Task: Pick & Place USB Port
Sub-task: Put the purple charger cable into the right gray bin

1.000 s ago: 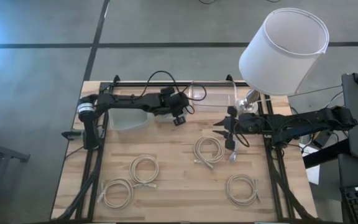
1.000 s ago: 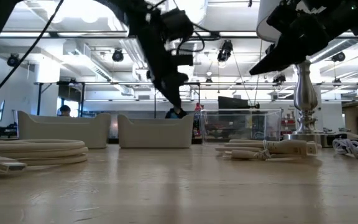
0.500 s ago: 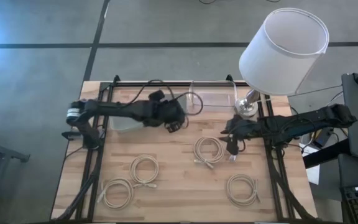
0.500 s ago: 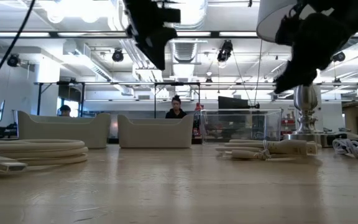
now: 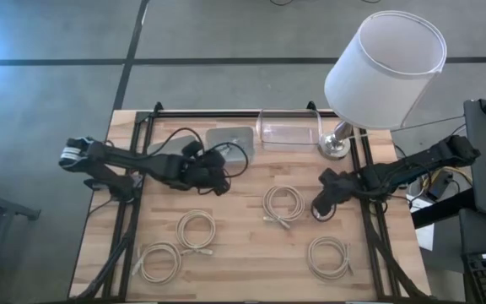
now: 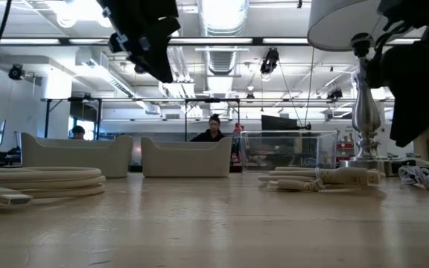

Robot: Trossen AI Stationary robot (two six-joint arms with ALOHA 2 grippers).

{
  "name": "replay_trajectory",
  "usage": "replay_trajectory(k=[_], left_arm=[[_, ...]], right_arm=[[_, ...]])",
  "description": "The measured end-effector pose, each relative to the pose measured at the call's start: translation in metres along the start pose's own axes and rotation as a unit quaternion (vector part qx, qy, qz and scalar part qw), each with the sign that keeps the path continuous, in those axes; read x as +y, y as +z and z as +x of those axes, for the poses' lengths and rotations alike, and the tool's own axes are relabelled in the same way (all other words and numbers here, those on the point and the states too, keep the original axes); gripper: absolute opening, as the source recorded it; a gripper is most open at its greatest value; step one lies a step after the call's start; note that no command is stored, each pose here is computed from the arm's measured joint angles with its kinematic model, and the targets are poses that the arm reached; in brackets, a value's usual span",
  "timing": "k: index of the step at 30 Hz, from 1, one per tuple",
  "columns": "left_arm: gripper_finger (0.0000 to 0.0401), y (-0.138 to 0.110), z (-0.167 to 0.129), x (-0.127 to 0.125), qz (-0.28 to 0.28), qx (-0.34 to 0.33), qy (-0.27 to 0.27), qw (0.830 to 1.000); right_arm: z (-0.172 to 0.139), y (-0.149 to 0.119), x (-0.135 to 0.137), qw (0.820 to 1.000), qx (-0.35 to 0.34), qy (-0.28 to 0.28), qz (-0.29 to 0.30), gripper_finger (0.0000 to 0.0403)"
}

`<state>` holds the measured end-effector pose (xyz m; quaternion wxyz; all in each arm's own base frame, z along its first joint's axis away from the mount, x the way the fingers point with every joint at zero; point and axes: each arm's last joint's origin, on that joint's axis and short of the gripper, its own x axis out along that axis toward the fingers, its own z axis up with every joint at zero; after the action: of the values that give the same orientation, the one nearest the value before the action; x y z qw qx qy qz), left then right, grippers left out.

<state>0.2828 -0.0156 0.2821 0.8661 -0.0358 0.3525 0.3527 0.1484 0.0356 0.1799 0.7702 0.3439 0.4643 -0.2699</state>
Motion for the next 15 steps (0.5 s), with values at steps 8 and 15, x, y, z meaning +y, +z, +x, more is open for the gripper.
replay_trajectory(k=[8, 15], left_arm=[[0.0115, -0.016, 0.003, 0.005, -0.032, -0.026, -0.035, 0.999], [0.0115, -0.017, 0.002, 0.006, -0.04, -0.027, -0.046, 0.998]], right_arm=[[0.008, -0.006, -0.005, 0.998, 0.01, -0.023, 0.053, 0.0149], [0.02, -0.009, -0.006, 0.992, 0.02, -0.061, 0.105, 0.0148]])
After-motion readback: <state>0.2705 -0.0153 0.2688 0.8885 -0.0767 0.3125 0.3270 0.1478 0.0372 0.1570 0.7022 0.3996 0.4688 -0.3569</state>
